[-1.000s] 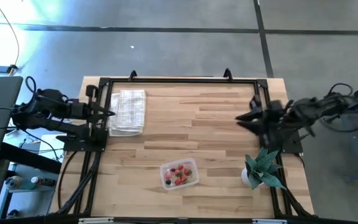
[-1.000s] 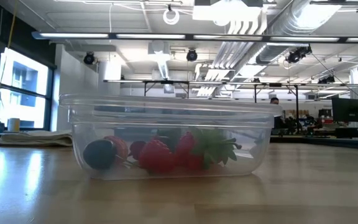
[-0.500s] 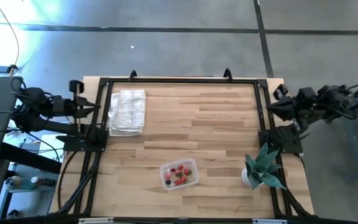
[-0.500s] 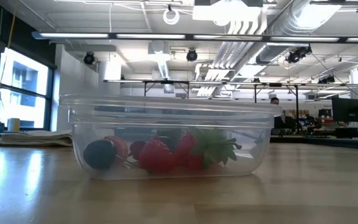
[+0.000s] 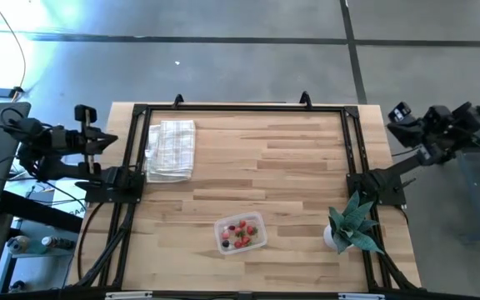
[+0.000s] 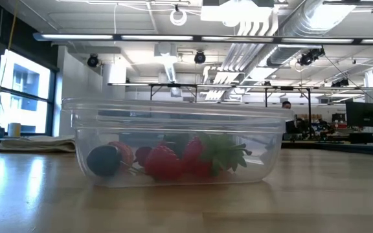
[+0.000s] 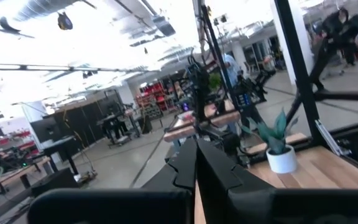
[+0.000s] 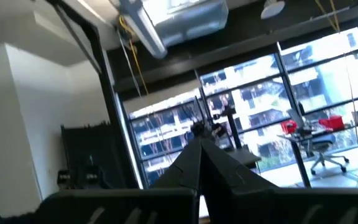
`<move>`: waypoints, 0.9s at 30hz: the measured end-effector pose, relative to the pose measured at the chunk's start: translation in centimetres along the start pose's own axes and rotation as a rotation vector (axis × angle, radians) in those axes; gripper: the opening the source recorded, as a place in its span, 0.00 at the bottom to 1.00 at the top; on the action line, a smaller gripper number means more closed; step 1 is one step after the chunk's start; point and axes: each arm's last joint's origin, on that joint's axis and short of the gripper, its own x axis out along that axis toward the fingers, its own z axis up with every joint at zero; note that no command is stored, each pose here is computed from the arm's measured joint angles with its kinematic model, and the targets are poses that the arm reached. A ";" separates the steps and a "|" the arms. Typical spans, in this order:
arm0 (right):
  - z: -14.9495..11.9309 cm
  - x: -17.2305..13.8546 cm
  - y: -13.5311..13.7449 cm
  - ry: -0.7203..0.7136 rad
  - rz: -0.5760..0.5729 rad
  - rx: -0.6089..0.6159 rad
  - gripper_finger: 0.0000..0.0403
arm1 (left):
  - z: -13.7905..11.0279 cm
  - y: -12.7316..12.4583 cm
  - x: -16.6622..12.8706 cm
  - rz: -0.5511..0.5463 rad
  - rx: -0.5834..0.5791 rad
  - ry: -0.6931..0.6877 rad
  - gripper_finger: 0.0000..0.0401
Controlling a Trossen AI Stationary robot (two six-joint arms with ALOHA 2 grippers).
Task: Pick and placing Produce into tupperware
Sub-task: Return to Home Position
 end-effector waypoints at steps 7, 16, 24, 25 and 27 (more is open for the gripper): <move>0.6 -2.3 -0.8 -0.075 0.003 0.017 0.00 | -0.1 0.2 -1.2 0.028 -0.008 -0.032 0.01; -1.3 -1.0 -0.5 -0.065 0.021 0.037 0.00 | -1.5 -0.8 0.7 0.000 -0.020 -0.029 0.01; -9.9 2.6 0.3 -0.115 0.149 0.113 0.00 | -4.5 -2.8 3.9 -0.030 -0.046 -0.047 0.01; -10.9 2.8 0.2 -0.120 0.153 0.132 0.00 | -4.7 -2.9 4.1 -0.040 -0.053 -0.057 0.01; -12.5 3.0 0.1 -0.127 0.161 0.165 0.00 | -5.2 -3.2 4.4 -0.057 -0.071 -0.049 0.01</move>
